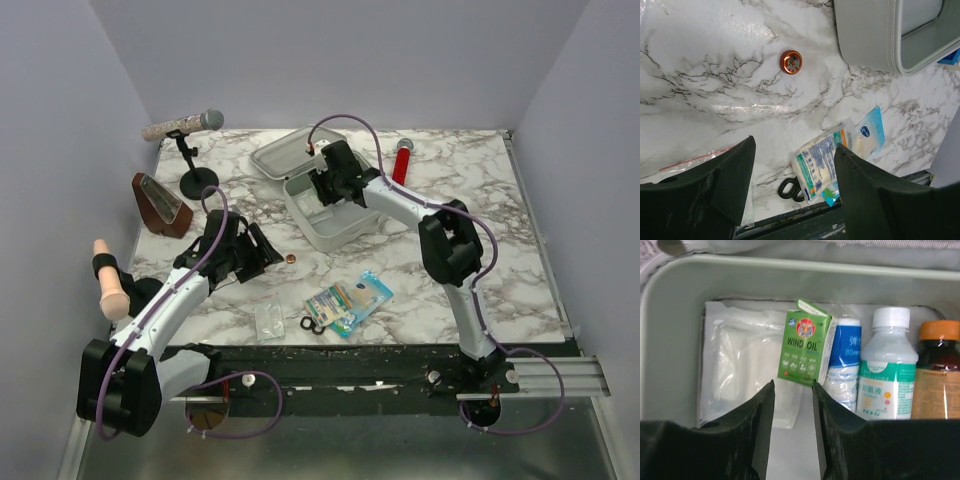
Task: Organize the medicine kit
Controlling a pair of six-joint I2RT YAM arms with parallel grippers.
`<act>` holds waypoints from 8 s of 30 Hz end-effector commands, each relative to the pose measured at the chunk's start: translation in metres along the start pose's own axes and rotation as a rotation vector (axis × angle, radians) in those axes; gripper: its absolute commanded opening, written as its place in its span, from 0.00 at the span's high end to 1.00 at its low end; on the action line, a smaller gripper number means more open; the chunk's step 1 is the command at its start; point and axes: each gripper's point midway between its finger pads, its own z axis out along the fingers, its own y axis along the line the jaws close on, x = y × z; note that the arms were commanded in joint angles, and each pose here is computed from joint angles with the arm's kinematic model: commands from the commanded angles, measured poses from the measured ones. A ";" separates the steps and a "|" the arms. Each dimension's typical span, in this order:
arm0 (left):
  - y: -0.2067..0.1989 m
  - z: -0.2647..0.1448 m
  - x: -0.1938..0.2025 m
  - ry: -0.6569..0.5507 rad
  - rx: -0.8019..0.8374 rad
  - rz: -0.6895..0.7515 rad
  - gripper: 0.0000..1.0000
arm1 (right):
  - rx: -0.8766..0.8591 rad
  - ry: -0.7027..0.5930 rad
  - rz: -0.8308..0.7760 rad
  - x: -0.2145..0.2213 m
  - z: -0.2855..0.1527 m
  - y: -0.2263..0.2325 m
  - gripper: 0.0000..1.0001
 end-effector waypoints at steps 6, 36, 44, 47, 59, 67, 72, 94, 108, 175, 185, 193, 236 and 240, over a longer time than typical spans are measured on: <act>0.001 0.004 0.000 -0.009 0.007 -0.002 0.28 | -0.102 -0.082 0.034 -0.025 -0.024 0.022 0.67; 0.004 0.005 -0.007 -0.033 -0.020 0.013 0.28 | -0.018 -0.169 0.104 -0.060 -0.039 -0.005 0.55; 0.004 0.024 -0.014 -0.054 -0.045 0.051 0.28 | -0.097 -0.380 0.166 -0.094 -0.151 0.020 0.33; -0.003 0.037 -0.016 -0.051 -0.110 0.123 0.30 | -0.112 -0.390 0.184 -0.075 -0.179 0.033 0.33; 0.003 0.068 -0.027 -0.090 -0.411 0.326 0.35 | -0.142 -0.298 0.200 0.032 -0.238 0.078 0.34; 0.010 0.083 -0.018 -0.086 -0.464 0.363 0.38 | -0.130 -0.288 0.192 0.070 -0.258 0.069 0.34; 0.005 0.093 -0.011 -0.069 -0.489 0.398 0.39 | -0.129 -0.282 0.195 0.086 -0.264 0.067 0.34; 0.019 0.118 -0.005 -0.059 -0.571 0.434 0.55 | -0.130 -0.277 0.224 0.118 -0.276 0.062 0.35; 0.024 0.087 -0.008 -0.107 -0.562 0.416 0.84 | -0.137 -0.296 0.221 0.106 -0.282 0.063 0.35; -0.171 0.033 -0.124 -0.413 -0.169 0.426 0.53 | -0.069 -0.289 0.197 0.099 -0.291 0.049 0.36; -0.028 -0.011 -0.032 -0.339 -0.229 0.251 0.26 | -0.247 -0.076 0.212 0.140 -0.246 0.094 0.33; 0.005 -0.007 0.008 -0.275 -0.158 0.163 0.30 | -0.152 0.065 0.473 0.201 -0.227 0.091 0.17; 0.002 0.014 0.022 -0.214 -0.110 0.170 0.34 | -0.193 -0.293 0.922 0.157 -0.265 0.054 0.99; -0.002 0.016 0.020 -0.214 -0.105 0.174 0.34 | -0.198 -0.385 0.832 0.111 -0.297 0.046 0.99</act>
